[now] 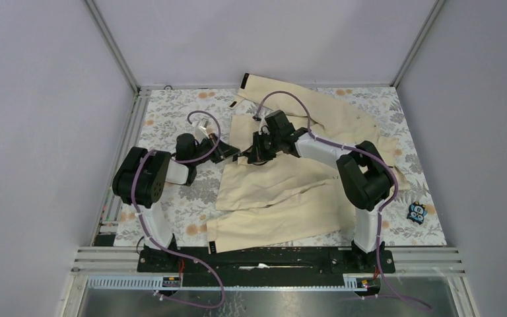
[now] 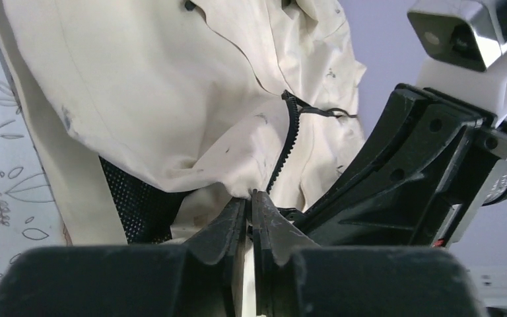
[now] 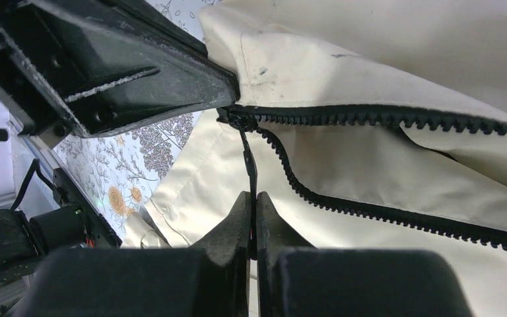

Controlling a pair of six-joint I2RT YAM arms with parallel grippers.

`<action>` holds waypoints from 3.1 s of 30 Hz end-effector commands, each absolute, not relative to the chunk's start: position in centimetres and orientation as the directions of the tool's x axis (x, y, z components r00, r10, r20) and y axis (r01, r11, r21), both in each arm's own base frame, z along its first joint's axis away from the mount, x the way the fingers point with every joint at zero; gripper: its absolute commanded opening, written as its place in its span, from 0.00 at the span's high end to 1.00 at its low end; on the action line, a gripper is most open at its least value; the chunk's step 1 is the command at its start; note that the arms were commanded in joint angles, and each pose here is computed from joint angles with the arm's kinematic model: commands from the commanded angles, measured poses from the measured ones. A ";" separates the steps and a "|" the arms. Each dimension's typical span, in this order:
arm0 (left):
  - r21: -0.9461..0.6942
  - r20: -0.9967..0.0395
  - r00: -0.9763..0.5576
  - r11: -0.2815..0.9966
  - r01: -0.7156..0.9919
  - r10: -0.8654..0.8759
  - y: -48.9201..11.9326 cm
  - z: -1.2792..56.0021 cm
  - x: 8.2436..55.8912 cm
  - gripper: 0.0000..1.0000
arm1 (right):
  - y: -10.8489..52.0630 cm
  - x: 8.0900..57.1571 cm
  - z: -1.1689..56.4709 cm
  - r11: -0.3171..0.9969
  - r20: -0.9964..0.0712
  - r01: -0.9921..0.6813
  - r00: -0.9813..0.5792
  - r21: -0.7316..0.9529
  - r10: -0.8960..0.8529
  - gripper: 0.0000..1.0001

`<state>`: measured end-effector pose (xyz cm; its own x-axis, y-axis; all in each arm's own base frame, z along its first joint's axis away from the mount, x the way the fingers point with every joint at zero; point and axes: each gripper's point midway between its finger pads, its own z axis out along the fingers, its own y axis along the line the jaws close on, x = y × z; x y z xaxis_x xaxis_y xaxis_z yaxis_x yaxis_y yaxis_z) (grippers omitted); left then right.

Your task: Zip up the jacket

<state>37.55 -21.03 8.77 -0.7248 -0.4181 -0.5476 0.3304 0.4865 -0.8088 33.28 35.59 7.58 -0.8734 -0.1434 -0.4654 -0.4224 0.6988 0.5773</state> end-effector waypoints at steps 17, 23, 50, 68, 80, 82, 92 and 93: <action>-0.933 -0.358 -0.677 0.211 0.292 -0.643 -20.6 10.5 37.2 0.46 | 36.1 32.2 8.5 0.688 -0.471 -0.433 -0.870 0.583 -0.149 1.00; -0.931 -0.364 -0.672 0.247 0.268 -0.644 -21.5 9.7 37.2 0.52 | 36.5 32.1 9.0 0.695 -0.483 -0.446 -0.861 0.565 -0.160 1.00; -0.870 -0.492 -0.650 0.346 0.351 -0.579 -21.2 10.3 37.4 1.00 | 38.4 32.4 9.9 0.715 -0.487 -0.455 -0.854 0.531 -0.183 1.00; -0.651 -0.656 -0.671 0.709 0.270 -0.347 -19.2 7.1 39.5 1.00 | 27.5 36.9 4.7 0.791 -0.262 -0.367 -0.927 0.490 -0.267 1.00; -0.778 -0.603 -0.661 0.511 0.365 -0.446 -21.0 11.4 37.8 0.62 | 35.7 33.9 10.2 0.605 -0.402 -0.476 -0.876 0.638 -0.265 1.00; -0.808 -0.575 -0.649 0.471 0.355 -0.498 -20.6 12.0 37.5 0.54 | 35.8 33.9 10.1 0.609 -0.406 -0.474 -0.877 0.636 -0.258 1.00; -0.915 -0.403 -0.669 0.284 0.286 -0.625 -20.7 12.2 36.5 0.46 | 36.2 33.5 9.2 0.635 -0.402 -0.473 -0.876 0.610 -0.266 1.00; -0.918 -0.398 -0.670 0.274 0.288 -0.627 -20.9 12.1 36.4 0.50 | 36.3 33.5 9.2 0.637 -0.402 -0.471 -0.877 0.610 -0.264 1.00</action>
<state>36.48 -20.18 9.62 -0.6914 -0.5862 -0.4223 0.2136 0.3926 -0.8946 33.08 35.41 6.89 -0.8984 -0.2827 -0.3360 -0.4373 0.6451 0.6266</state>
